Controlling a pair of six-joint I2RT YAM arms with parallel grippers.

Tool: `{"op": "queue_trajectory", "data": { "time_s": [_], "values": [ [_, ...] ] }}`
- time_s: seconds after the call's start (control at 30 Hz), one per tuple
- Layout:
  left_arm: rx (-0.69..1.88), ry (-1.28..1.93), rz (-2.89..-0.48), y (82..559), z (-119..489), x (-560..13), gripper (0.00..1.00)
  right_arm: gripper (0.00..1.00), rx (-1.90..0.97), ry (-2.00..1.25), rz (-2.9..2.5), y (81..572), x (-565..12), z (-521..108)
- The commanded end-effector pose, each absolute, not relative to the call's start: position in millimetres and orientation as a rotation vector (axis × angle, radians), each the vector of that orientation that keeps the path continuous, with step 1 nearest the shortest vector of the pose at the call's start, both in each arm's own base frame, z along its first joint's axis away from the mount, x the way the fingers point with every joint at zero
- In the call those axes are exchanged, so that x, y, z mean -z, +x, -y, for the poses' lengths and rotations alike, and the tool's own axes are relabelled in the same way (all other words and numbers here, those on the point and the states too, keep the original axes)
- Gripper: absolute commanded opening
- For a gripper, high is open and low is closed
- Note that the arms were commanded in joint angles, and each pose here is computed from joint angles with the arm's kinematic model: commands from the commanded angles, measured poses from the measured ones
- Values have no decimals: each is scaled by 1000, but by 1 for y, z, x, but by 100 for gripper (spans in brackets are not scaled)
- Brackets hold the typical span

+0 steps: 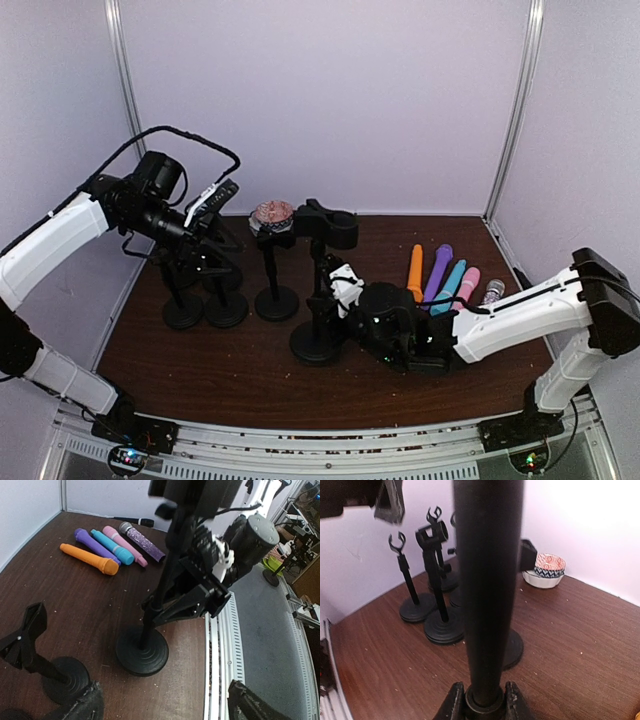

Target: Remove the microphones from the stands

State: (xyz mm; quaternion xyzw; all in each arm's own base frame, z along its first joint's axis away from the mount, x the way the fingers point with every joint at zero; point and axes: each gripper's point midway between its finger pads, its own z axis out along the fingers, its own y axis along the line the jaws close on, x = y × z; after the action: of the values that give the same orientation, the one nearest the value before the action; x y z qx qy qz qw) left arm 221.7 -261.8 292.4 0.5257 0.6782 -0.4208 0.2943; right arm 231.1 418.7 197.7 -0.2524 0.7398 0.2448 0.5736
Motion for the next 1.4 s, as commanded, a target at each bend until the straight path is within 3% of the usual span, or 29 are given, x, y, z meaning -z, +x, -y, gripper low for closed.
{"op": "queue_trajectory", "data": {
  "time_s": [0.0,0.1,0.2,0.53,0.67,0.8,0.93,1.0,1.1,1.13,1.27,1.3,1.37],
  "values": [
    [1178,1474,-1716,208,289,-294,88,0,-856,-416,-1556,224,-308,-418],
    [1213,1499,-1714,202,304,-291,86,0,-931,-404,-1498,219,-344,-420],
    [1247,1518,-1704,200,313,-292,77,0,-994,-397,-1470,215,-367,-424],
    [1324,1572,-1647,184,325,-297,65,0,-1165,-431,-1413,202,-403,-450],
    [1348,1574,-1643,183,327,-296,52,0,-1193,-434,-1405,200,-408,-455],
    [1354,1576,-1623,182,327,-302,25,0,-1204,-451,-1409,198,-408,-458],
    [1321,1587,-1606,181,325,-307,14,0,-1195,-455,-1428,199,-404,-457],
    [1302,1590,-1600,181,323,-308,1,0,-1193,-455,-1432,198,-403,-455],
    [1296,1589,-1606,180,322,-307,0,0,-1202,-452,-1433,197,-404,-454],
    [1305,1589,-1605,179,322,-308,0,3,-1205,-448,-1436,197,-404,-453],
    [1320,1582,-1585,177,322,-319,0,58,-1264,-389,-1477,200,-396,-452],
    [1322,1578,-1580,177,322,-322,0,66,-1281,-359,-1487,202,-392,-449],
    [1320,1570,-1576,177,321,-327,0,71,-1294,-271,-1510,209,-383,-441]
  ]
}}
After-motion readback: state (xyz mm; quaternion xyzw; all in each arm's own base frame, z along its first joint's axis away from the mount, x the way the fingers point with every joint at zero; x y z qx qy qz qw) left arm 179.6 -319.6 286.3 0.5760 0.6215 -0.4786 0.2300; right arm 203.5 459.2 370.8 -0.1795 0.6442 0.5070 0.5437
